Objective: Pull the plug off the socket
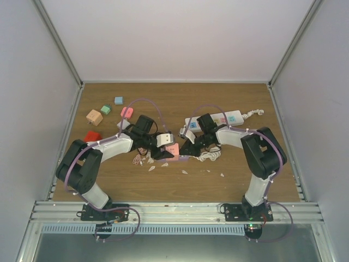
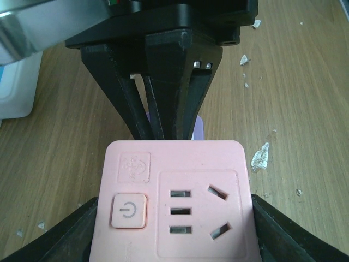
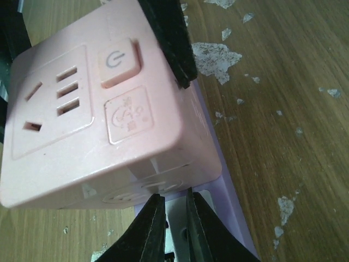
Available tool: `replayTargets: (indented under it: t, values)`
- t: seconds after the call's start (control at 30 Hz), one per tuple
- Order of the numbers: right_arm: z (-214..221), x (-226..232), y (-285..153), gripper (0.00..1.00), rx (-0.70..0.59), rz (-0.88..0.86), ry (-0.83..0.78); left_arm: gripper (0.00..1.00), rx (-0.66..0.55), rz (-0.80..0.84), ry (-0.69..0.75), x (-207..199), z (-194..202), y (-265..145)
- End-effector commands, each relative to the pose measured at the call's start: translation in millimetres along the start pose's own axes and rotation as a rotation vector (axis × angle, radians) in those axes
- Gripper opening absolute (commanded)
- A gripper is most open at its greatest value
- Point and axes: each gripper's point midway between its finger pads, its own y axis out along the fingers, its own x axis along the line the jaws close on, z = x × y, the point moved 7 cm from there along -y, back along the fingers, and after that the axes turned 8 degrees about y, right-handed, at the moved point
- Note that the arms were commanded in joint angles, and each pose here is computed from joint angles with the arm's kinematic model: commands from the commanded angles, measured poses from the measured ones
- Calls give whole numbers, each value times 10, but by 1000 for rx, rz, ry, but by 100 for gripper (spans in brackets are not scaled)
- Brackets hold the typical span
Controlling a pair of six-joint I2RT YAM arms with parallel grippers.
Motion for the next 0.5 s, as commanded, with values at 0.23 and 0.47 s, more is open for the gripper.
replayTargets:
  t: [0.23, 0.47]
  values:
    - [355, -91, 163, 13, 188, 96, -89, 32, -129, 47, -30, 88, -173, -82]
    - [497, -96, 237, 13, 252, 117, -120, 31, -102, -52, 126, -11, -174, -109]
